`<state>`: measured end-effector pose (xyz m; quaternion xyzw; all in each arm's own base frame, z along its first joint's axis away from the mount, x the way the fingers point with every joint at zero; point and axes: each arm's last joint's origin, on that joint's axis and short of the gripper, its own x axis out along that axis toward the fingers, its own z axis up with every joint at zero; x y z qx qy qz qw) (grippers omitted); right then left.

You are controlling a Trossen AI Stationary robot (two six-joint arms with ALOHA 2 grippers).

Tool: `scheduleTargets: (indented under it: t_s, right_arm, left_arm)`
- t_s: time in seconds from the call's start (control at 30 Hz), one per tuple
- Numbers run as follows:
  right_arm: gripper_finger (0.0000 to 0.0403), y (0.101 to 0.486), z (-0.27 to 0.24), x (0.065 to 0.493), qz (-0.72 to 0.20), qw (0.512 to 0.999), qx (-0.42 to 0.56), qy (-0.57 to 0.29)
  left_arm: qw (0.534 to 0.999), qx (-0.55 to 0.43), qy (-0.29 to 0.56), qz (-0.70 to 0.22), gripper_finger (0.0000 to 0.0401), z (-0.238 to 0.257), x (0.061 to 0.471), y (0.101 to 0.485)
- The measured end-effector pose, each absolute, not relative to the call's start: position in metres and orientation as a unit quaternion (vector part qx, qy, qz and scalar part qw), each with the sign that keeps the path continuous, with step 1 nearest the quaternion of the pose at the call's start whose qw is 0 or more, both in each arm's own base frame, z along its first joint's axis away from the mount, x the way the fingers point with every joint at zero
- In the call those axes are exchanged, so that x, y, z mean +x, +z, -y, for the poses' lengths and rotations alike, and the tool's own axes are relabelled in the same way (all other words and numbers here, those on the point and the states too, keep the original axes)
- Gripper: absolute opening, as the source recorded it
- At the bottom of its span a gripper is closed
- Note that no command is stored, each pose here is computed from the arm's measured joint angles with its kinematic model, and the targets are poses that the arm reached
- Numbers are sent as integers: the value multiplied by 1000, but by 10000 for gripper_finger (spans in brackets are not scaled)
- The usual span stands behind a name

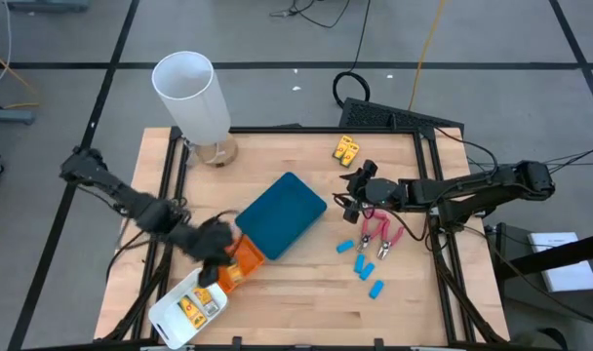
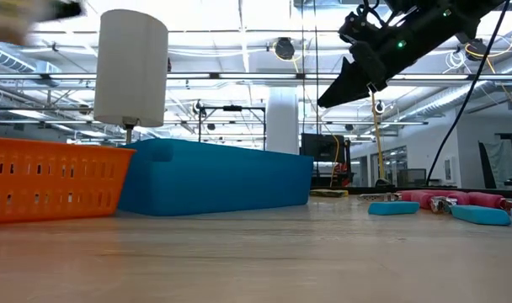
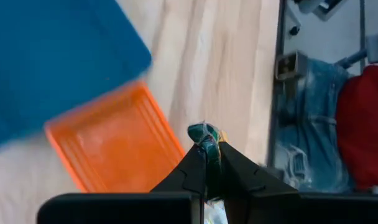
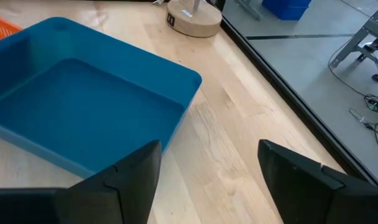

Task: Pick & Place School Supplies
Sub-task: Put the yellow crayon box into the white bin

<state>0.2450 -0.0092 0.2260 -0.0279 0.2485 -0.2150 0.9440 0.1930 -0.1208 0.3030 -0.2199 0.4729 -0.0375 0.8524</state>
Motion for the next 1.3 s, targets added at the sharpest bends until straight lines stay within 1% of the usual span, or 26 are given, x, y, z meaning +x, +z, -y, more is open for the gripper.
scheduleTargets:
  t_s: [0.17,0.4,0.5,0.67,0.9,1.13,1.3]
  right_arm:
    - [258,226,9,245,-249,944,-27,-215]
    - [258,226,9,245,-246,944,-17,-218]
    - [258,226,9,245,-246,944,-17,-218]
    - [256,226,9,245,-245,944,-17,-218]
    - [256,226,9,245,-246,945,-19,-217]
    - [262,226,9,245,-246,945,-19,-217]
    - [262,226,9,245,-246,945,-19,-217]
  left_arm:
    - [837,-237,7,-493,29,150,162,298]
    - [819,-302,50,-485,23,178,122,296]
    - [806,-326,72,-488,33,187,108,292]
    - [790,-338,111,-498,41,197,86,284]
    - [803,-357,109,-464,44,203,74,284]
    - [802,-360,113,-463,46,202,74,283]
    - [791,-370,144,-465,46,198,73,282]
